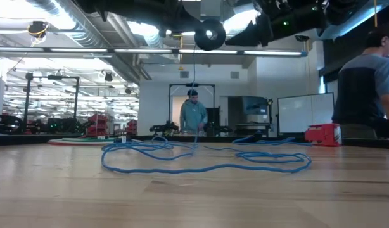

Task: Coil cords
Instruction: Coil the blue wire onto the spool

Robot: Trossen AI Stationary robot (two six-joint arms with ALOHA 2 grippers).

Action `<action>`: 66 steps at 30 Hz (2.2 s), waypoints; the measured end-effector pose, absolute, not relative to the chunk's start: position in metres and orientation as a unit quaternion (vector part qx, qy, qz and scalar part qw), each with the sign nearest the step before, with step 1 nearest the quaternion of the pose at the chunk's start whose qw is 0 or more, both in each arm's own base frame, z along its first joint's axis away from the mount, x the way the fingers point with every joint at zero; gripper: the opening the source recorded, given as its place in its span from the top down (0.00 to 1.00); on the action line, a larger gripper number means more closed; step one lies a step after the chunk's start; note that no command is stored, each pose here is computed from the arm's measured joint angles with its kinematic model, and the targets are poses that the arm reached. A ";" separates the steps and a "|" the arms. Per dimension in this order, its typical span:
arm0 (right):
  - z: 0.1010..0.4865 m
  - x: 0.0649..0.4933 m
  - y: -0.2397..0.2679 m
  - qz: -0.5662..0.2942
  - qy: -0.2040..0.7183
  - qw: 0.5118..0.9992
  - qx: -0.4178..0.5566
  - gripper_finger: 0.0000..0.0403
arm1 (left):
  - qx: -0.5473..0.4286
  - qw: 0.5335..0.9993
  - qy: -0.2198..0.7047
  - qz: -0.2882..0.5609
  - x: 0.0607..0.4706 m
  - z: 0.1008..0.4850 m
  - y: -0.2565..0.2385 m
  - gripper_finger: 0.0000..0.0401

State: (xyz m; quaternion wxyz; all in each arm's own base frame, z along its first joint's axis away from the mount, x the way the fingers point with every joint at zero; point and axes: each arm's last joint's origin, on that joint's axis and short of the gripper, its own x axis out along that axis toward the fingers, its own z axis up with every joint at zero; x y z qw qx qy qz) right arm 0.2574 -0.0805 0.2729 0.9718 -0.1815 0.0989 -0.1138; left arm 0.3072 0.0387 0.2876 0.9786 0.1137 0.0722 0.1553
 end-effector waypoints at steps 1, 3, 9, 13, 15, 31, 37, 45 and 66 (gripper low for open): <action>0.274 0.258 -0.081 -0.115 0.094 0.972 -0.185 0.71 | 0.114 0.979 0.071 0.154 0.307 0.288 0.039 1.00; 0.274 0.258 -0.081 -0.116 0.093 0.973 -0.175 0.71 | 0.114 0.979 0.068 0.155 0.307 0.288 0.039 1.00; 0.270 0.258 -0.081 -0.113 0.110 0.974 -0.165 0.71 | 0.105 0.980 0.024 0.166 0.307 0.297 0.042 1.00; 0.270 0.258 -0.080 -0.118 0.102 0.981 -0.112 0.71 | 0.087 0.978 0.000 0.191 0.306 0.301 0.046 1.00; 0.265 0.258 -0.079 -0.095 0.120 0.985 -0.083 0.71 | 0.083 0.977 0.000 0.198 0.306 0.301 0.046 1.00; 0.215 0.313 -0.045 -0.132 0.101 0.985 -0.036 0.71 | 0.092 0.971 -0.009 0.220 0.307 0.304 0.038 1.00; 0.216 0.317 -0.044 -0.167 0.069 0.983 -0.020 0.71 | 0.093 0.971 -0.009 0.221 0.307 0.304 0.038 1.00; 0.205 0.327 -0.045 -0.165 0.054 0.985 -0.005 0.71 | 0.094 0.971 -0.010 0.221 0.307 0.304 0.038 1.00; 0.199 0.337 -0.048 -0.189 0.070 0.978 -0.062 0.97 | 0.101 0.971 0.000 0.215 0.307 0.302 0.035 1.00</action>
